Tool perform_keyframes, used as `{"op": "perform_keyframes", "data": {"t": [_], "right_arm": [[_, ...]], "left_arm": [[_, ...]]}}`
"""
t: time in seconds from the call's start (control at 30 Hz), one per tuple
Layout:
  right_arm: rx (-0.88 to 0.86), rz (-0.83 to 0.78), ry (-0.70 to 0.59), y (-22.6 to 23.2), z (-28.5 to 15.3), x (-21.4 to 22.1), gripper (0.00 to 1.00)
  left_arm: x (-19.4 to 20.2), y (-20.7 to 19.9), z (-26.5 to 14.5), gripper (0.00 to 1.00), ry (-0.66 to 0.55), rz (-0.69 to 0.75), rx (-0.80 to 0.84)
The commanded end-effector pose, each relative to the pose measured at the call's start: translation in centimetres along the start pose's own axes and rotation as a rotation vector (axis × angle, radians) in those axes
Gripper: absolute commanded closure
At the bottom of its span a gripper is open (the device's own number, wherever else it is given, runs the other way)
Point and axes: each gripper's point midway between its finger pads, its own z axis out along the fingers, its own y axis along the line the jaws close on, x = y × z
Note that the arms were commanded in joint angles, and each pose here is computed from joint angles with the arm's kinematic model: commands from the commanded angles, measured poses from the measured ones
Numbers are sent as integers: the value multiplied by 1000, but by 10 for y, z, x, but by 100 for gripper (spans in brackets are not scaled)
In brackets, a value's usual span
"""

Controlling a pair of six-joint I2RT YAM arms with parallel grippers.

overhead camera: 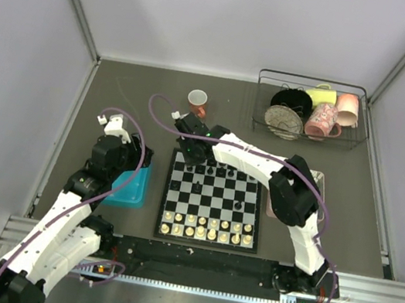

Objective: Set up the chess pieces on the board

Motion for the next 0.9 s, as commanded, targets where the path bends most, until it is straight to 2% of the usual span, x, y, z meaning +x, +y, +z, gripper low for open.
{"op": "perform_keyframes", "data": {"t": [0.0,0.07,0.17,0.27,0.3,0.47,0.6,0.73,0.83,0.87], "right_arm": [[14,-13,-14,3,2,-1,100],[8,-13,-10,5,2,0,100],[-3,-10,-11,6,2,-2,93],[-16,-10,-18,10,-1,-4,82],[-24,-9,-26,11,-4,-8,76],[-45,-10,-92,15,-26,-30,67],[-55,-11,-186,17,-59,-58,61],[-48,5,-304,9,-112,-81,57],[11,33,-350,-8,-137,-78,56],[12,54,-397,-14,-162,-80,55]], "left_arm": [[-10,-7,0,42,-43,-2,36],[-10,-7,0,42,-46,-2,35],[-10,-7,0,42,-45,-2,37],[-12,-8,-1,42,-51,-1,38],[-12,-7,-2,42,-50,-1,36],[-16,-8,-5,42,-59,-2,33],[-22,-8,-11,42,-71,0,25],[-27,-15,-18,41,-86,23,60],[-25,-26,-21,41,-65,42,120],[-23,-29,-21,42,-51,43,137]]}}
